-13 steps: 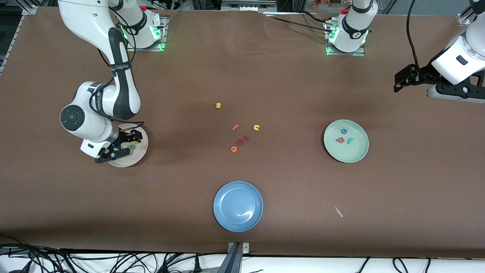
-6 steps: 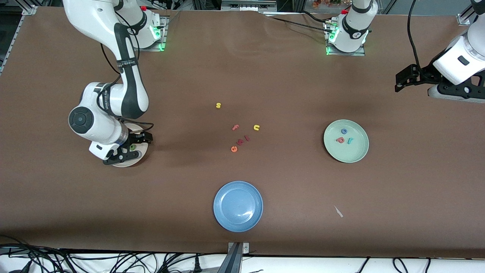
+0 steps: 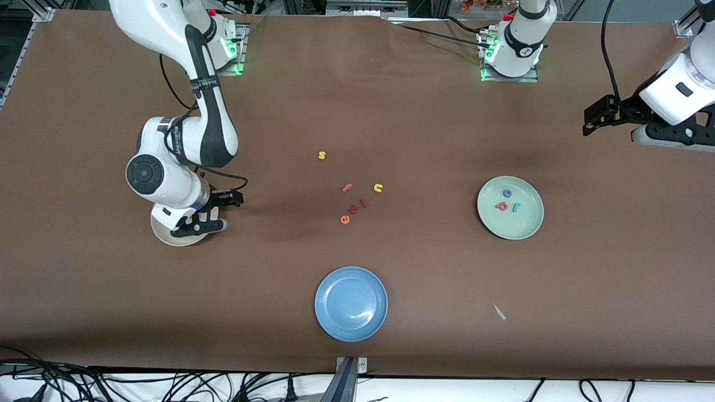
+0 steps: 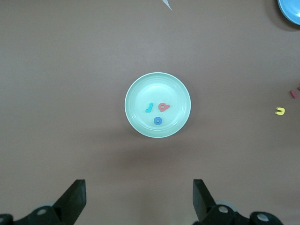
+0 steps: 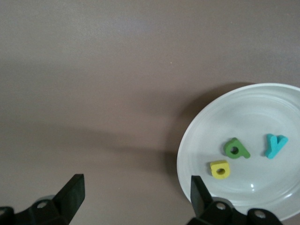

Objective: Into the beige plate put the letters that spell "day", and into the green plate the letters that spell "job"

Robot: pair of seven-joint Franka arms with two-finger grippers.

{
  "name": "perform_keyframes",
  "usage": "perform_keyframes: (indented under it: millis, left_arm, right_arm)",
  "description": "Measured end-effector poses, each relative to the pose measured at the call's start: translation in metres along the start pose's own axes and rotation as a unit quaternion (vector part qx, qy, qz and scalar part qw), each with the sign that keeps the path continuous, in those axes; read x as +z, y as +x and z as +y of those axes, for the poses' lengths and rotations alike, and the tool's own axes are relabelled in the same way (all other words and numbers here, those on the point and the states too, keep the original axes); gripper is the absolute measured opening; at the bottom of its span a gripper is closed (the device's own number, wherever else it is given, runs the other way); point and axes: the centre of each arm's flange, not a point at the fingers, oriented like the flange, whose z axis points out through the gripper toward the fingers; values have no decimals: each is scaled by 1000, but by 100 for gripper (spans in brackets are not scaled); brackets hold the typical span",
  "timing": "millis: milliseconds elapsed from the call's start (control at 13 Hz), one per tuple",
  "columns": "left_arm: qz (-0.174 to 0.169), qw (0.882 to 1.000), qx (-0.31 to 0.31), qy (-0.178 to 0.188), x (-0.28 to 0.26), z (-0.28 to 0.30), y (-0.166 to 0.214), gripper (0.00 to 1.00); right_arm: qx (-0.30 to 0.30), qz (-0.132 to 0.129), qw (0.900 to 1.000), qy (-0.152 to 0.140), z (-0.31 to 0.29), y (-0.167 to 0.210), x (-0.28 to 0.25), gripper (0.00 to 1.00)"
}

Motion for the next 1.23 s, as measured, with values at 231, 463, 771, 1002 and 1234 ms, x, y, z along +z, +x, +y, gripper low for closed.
perform_keyframes:
  millis: [231, 463, 771, 1002, 1234]
  left_arm:
    - [0, 1000, -4, 0, 0, -5, 0, 100]
    - [-1, 1000, -5, 0, 1, -5, 0, 100]
    - [0, 1000, -3, 0, 0, -3, 1, 100]
    - [0, 1000, -3, 0, 1, -3, 1, 100]
    - [-1, 1000, -3, 0, 1, -3, 2, 100]
  right_arm:
    - [9, -8, 1000, 23, 2, -1, -14, 100]
    - [9, -17, 999, 37, 28, -8, -42, 100]
    - [-12, -37, 999, -5, 55, -32, -94, 100]
    - [-13, -56, 998, -22, 55, -62, -155, 100]
    - [15, -44, 999, -20, 84, -85, -225, 100]
